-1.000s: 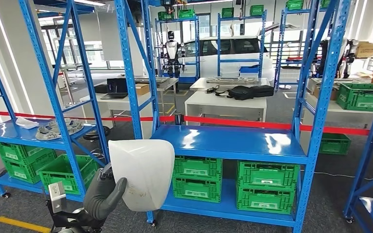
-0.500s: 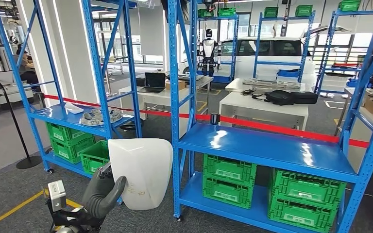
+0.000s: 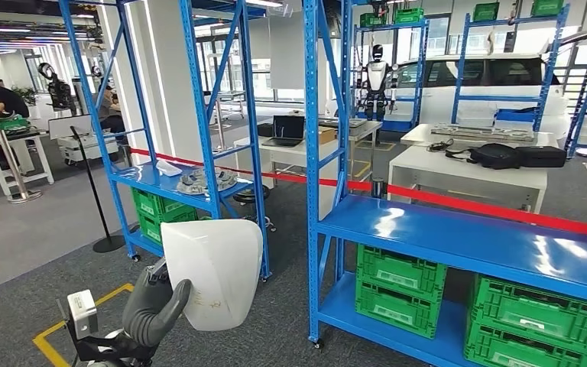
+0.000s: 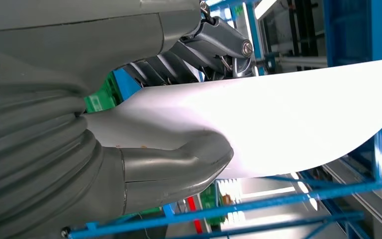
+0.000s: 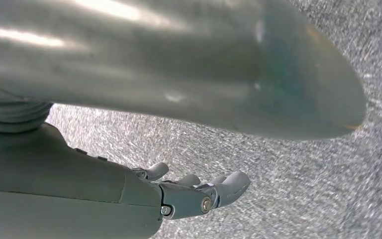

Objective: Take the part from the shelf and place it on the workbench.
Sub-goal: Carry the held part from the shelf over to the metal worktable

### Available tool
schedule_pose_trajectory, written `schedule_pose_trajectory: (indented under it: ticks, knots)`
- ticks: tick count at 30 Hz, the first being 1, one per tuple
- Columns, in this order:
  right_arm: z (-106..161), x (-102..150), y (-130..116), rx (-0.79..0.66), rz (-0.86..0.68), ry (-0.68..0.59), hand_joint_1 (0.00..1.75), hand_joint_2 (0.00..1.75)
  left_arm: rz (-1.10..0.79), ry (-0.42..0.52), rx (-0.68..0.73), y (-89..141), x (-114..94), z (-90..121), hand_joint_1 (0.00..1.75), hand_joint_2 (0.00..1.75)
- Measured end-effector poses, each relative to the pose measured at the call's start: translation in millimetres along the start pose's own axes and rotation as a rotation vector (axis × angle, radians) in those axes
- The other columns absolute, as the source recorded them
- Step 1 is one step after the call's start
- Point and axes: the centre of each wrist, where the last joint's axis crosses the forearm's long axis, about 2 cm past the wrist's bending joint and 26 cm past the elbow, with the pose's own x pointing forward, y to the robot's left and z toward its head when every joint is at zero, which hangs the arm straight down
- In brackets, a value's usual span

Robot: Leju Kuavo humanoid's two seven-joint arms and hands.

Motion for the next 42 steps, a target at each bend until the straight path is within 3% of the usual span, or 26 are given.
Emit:
schedule_pose_trajectory:
  ticks: [15,42]
  knots:
    - [0.1,-4.6,3.1,0.026,0.015,0.007,0.00,0.00,0.006,-0.038,0.075,2.3,7.7,32.0,1.75,1.75]
    - [-0.2,-2.8,5.6,0.019,0.036,0.000,0.00,0.00,0.010,-0.129,0.129,24.4,26.7,46.7,1.75,1.75]
